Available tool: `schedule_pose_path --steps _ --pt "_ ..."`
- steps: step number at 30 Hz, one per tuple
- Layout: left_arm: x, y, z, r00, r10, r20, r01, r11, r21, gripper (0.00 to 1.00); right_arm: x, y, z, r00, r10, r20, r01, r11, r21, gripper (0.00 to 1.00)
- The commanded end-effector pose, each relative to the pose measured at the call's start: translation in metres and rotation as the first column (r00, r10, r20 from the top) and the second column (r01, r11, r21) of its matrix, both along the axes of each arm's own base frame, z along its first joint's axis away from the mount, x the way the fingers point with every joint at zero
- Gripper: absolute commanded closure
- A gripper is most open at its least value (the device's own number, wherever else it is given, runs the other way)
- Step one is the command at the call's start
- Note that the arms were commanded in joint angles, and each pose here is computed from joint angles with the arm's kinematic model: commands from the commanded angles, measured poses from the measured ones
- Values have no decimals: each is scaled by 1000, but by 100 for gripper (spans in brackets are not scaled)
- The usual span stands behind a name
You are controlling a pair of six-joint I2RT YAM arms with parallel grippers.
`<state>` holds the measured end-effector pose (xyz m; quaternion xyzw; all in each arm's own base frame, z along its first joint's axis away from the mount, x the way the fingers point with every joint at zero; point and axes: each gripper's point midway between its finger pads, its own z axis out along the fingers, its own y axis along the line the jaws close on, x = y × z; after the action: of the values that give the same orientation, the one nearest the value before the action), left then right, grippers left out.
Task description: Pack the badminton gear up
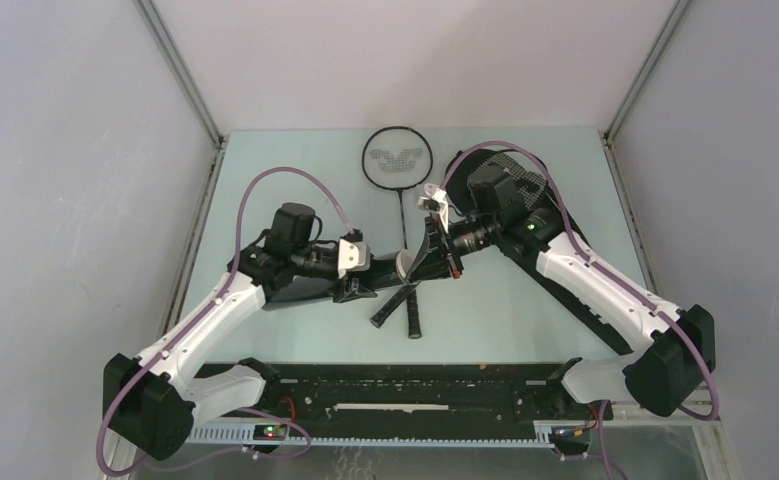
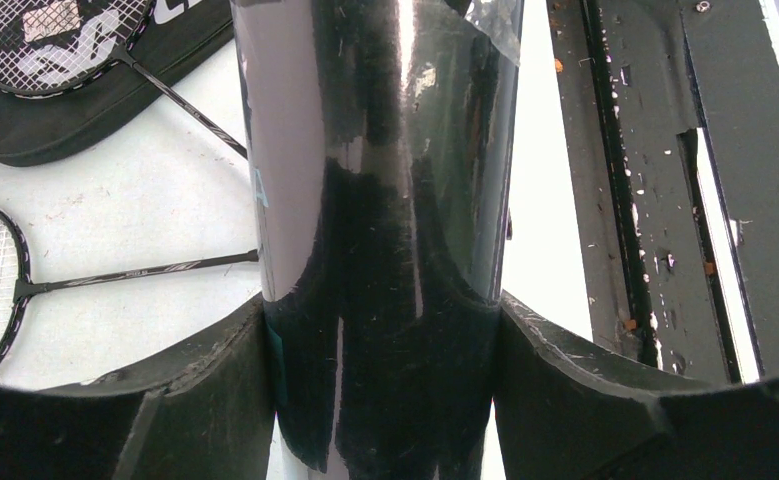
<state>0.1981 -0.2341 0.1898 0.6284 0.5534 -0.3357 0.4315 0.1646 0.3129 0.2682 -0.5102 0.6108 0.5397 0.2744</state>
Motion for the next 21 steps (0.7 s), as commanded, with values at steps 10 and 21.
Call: schedule_pose_path --steps 10,21 --pt "-8 -10 20 995 -74 67 77 996 -52 82 6 8 3 1000 11 25 -12 1000 8 100" --pt "-12 -13 23 996 -85 36 88 993 -76 85 9 14 -3 1000 8 23 -8 1000 2 100"
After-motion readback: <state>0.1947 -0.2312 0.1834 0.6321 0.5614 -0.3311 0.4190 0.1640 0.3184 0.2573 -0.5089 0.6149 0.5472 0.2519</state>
